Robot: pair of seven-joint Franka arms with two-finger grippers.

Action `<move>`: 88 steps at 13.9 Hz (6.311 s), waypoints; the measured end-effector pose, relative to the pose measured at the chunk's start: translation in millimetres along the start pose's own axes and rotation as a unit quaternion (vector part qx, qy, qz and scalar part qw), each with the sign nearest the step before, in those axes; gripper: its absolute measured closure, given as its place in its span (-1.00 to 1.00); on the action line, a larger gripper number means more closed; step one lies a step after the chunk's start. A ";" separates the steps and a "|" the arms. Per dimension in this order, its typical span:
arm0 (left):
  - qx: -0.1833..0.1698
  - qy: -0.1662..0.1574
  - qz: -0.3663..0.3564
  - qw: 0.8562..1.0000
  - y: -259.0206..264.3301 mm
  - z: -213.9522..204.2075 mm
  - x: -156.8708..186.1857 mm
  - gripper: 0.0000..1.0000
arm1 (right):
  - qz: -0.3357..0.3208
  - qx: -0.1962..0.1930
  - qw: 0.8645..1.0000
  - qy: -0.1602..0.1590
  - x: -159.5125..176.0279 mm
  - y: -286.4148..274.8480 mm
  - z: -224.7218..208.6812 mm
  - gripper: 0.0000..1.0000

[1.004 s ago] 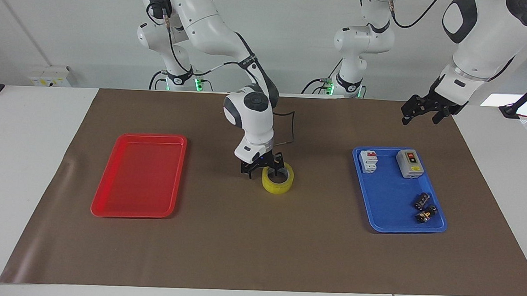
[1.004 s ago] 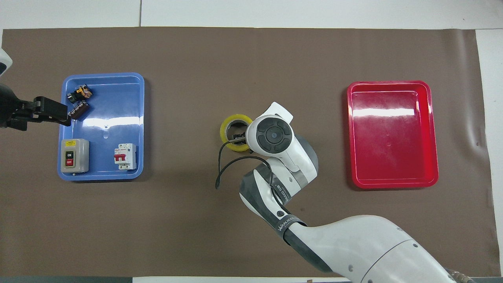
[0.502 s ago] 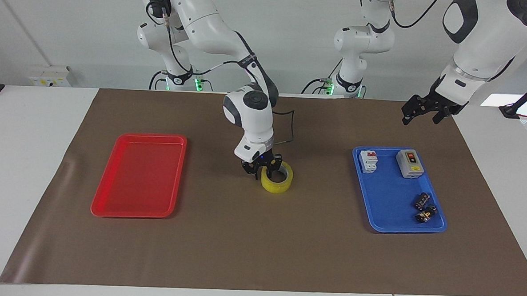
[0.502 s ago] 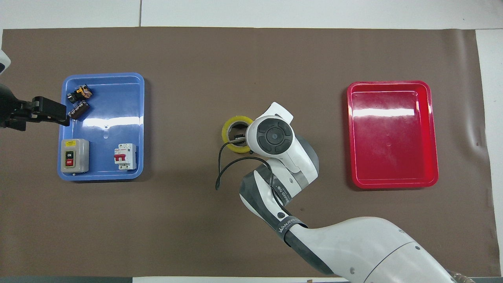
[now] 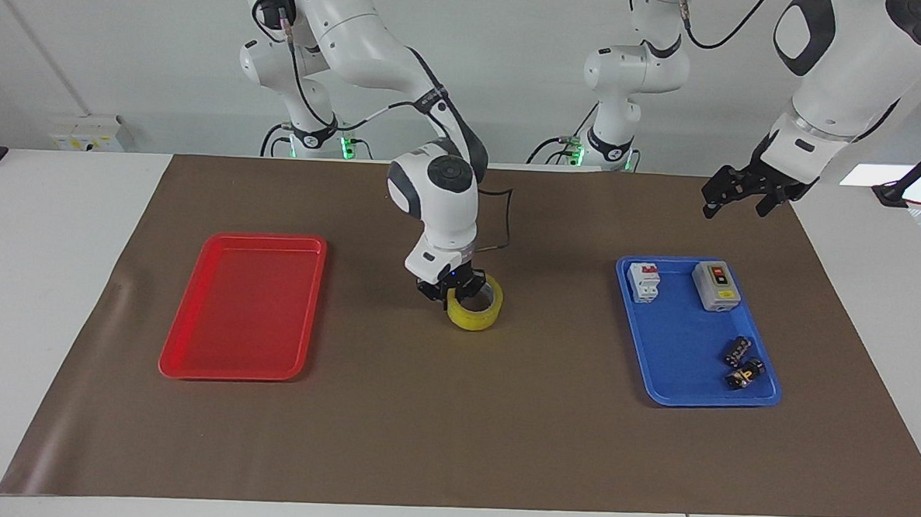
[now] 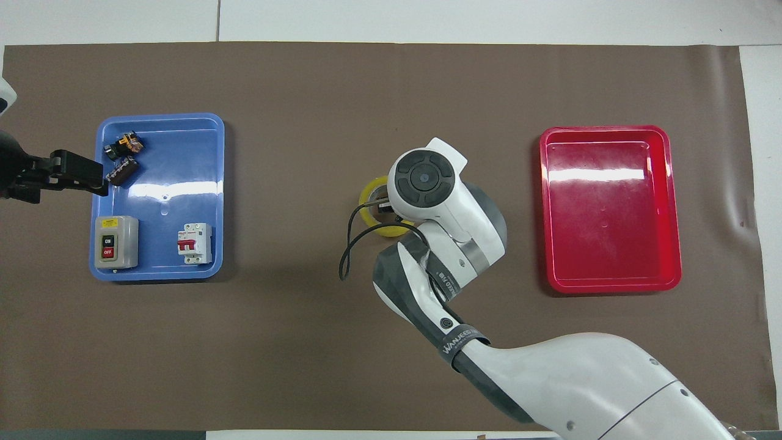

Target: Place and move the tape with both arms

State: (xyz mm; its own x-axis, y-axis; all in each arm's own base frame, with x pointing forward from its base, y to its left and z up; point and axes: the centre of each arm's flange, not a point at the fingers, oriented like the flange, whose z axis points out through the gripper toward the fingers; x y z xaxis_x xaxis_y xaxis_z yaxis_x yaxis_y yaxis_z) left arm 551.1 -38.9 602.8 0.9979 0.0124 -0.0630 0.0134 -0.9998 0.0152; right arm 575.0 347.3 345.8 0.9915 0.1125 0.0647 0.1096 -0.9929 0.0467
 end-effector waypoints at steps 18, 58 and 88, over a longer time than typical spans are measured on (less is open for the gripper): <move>0.000 0.000 0.000 1.000 0.0 0.0 0.0 -1.00 | -0.169 0.021 0.984 -0.060 -20.2 404.4 3.4 0.54; 0.000 0.000 0.000 1.000 0.0 0.0 0.0 -1.00 | 0.171 0.023 0.984 -0.033 -76.7 355.5 -295.1 -1.00; 0.000 0.000 0.000 1.000 0.0 0.0 0.0 -1.00 | 0.101 0.002 0.994 -0.052 -86.4 345.7 -301.5 -1.00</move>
State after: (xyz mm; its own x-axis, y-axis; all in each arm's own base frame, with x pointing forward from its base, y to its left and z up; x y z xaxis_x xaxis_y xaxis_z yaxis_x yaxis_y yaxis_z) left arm 551.0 -38.9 602.8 0.9979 0.0124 -0.0630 0.0133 -0.9998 0.0152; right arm 506.2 6.2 656.8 0.9952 -0.0930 -0.0320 -0.0917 -0.9950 0.0390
